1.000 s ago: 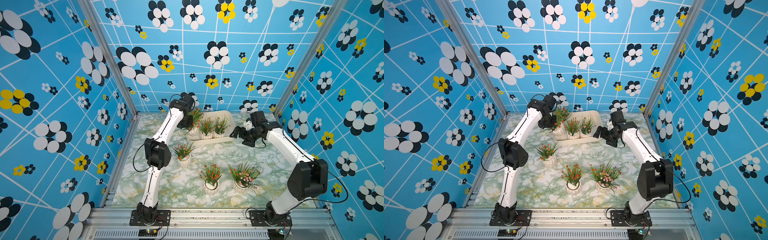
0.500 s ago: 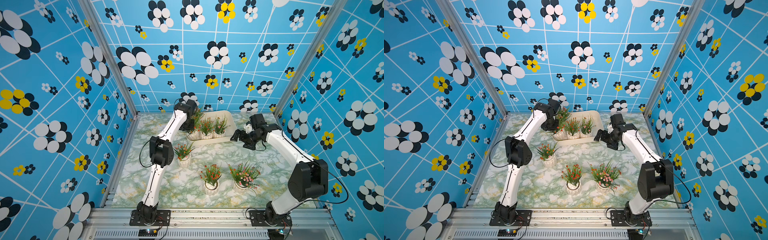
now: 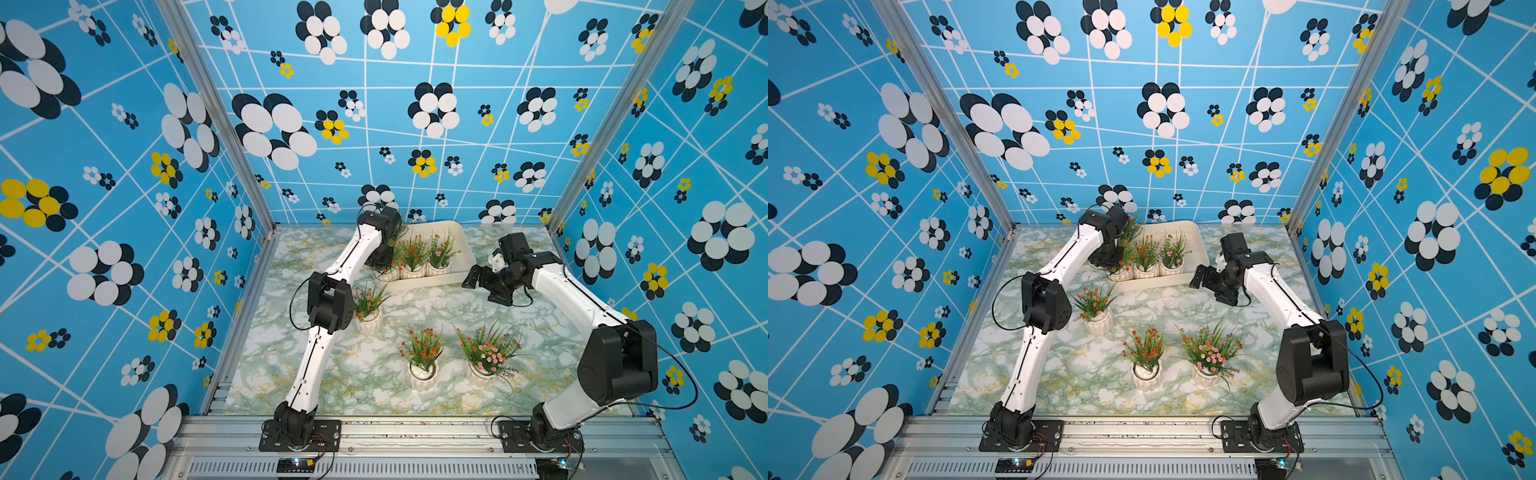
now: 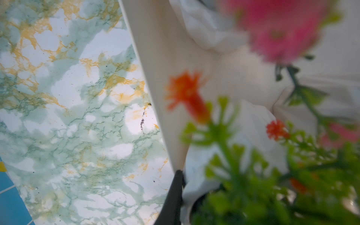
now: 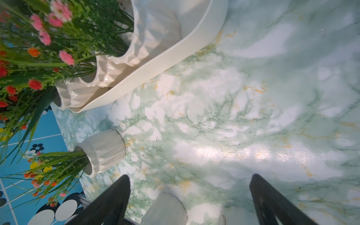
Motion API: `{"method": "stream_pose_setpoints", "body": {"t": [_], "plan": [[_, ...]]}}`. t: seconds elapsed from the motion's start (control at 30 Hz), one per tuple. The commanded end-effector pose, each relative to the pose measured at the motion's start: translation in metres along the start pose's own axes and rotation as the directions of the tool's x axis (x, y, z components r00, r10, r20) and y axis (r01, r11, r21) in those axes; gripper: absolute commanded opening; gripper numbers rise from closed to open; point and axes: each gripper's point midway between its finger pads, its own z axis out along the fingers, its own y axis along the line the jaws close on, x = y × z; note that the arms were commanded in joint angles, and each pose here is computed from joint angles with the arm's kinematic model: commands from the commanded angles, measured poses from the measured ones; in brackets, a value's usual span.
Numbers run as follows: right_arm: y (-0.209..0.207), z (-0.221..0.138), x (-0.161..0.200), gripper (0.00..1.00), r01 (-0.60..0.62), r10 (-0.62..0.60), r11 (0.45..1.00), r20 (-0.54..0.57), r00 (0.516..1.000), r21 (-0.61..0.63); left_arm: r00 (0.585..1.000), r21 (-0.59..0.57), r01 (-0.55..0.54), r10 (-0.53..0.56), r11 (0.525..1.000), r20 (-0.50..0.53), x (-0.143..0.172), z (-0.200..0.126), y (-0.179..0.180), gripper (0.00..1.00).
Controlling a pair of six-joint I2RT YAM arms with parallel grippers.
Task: Put the potted gypsophila into the storage box
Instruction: Place the baby's breath potted plant at the storage box.
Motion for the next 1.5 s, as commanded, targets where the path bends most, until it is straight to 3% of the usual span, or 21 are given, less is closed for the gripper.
{"method": "stream_pose_setpoints", "body": {"t": [0.0,0.1,0.5,0.77,1.1,1.33,1.47], "plan": [[-0.005,-0.002,0.001,0.99,0.013,-0.013,1.000,0.007,1.000,0.019,0.999,-0.037,-0.032,0.032,0.999,-0.014,0.004,-0.003,0.003,0.00],[-0.006,-0.001,0.001,0.99,0.015,-0.015,1.000,0.005,1.000,0.023,0.999,-0.046,-0.036,0.035,0.998,-0.017,0.004,0.000,0.001,0.01],[-0.011,0.002,0.004,0.99,0.016,-0.016,0.999,-0.001,1.000,0.038,0.999,-0.047,-0.016,0.014,0.999,-0.043,0.008,0.012,-0.001,0.24],[-0.013,0.001,0.004,0.99,0.021,-0.021,0.999,0.006,1.000,0.046,1.000,-0.061,-0.002,0.001,0.998,-0.020,0.005,0.001,0.005,0.30],[-0.021,-0.008,-0.002,0.99,0.072,-0.074,0.989,0.008,0.997,0.127,0.996,-0.107,0.054,-0.046,0.993,0.073,-0.002,-0.054,0.028,0.41],[-0.032,-0.021,-0.010,0.99,0.123,-0.126,0.966,0.000,0.992,0.229,0.984,-0.106,0.097,-0.079,0.990,0.159,-0.002,-0.103,0.042,0.42],[-0.038,-0.034,-0.009,0.99,0.158,-0.163,0.948,-0.004,0.987,0.278,0.972,-0.089,0.128,-0.107,0.988,0.211,0.000,-0.133,0.051,0.50]]}}
